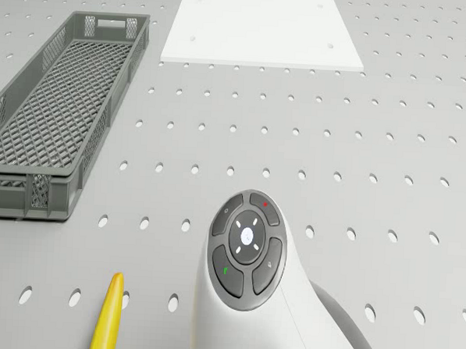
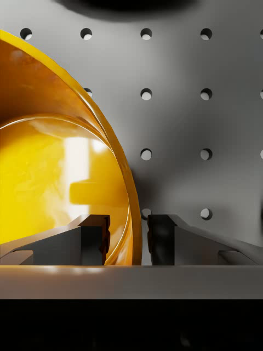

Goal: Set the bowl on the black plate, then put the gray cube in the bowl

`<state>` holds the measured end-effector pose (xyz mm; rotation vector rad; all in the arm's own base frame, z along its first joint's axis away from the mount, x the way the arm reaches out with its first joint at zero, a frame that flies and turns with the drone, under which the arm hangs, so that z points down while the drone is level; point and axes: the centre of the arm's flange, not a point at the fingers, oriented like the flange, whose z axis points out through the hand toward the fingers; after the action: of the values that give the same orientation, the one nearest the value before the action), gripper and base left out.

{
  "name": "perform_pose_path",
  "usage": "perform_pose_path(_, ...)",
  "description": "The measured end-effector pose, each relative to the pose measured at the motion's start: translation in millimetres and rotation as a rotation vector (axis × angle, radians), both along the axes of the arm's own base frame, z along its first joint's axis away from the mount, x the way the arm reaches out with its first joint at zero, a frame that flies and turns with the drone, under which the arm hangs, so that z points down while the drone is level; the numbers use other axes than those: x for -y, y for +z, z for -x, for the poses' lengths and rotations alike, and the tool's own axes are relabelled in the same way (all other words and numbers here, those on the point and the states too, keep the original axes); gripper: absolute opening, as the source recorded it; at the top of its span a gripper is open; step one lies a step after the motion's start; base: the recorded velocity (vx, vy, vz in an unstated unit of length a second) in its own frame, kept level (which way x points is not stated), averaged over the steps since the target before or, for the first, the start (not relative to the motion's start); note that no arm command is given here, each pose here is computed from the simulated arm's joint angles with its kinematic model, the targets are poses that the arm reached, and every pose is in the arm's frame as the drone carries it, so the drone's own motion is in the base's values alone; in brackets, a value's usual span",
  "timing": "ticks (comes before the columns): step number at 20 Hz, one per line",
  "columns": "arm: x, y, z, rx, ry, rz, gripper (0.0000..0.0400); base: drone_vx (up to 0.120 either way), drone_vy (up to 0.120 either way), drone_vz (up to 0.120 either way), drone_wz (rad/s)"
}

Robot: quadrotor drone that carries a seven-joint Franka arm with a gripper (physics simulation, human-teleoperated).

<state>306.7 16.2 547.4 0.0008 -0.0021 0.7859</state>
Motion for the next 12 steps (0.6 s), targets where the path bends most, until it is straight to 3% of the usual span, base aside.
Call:
perform_pose_path(1,0.0,-5.2,0.0,0.0,0.0,0.0,0.01,0.0,0.0,0.0,0.0)
perform_pose_path(4,0.0,-18.1,0.0,-0.0001,0.0,0.0,0.01,0.0,0.0,0.12,0.0)
perform_pose_path(6,0.0,-24.1,0.0,-0.0001,0.0,0.0,0.01,-0.02,0.08,0.12,0.0)
perform_pose_path(12,0.1,-33.3,0.0,-0.0002,0.0,0.0,0.01,-0.12,0.12,0.013,0.0)
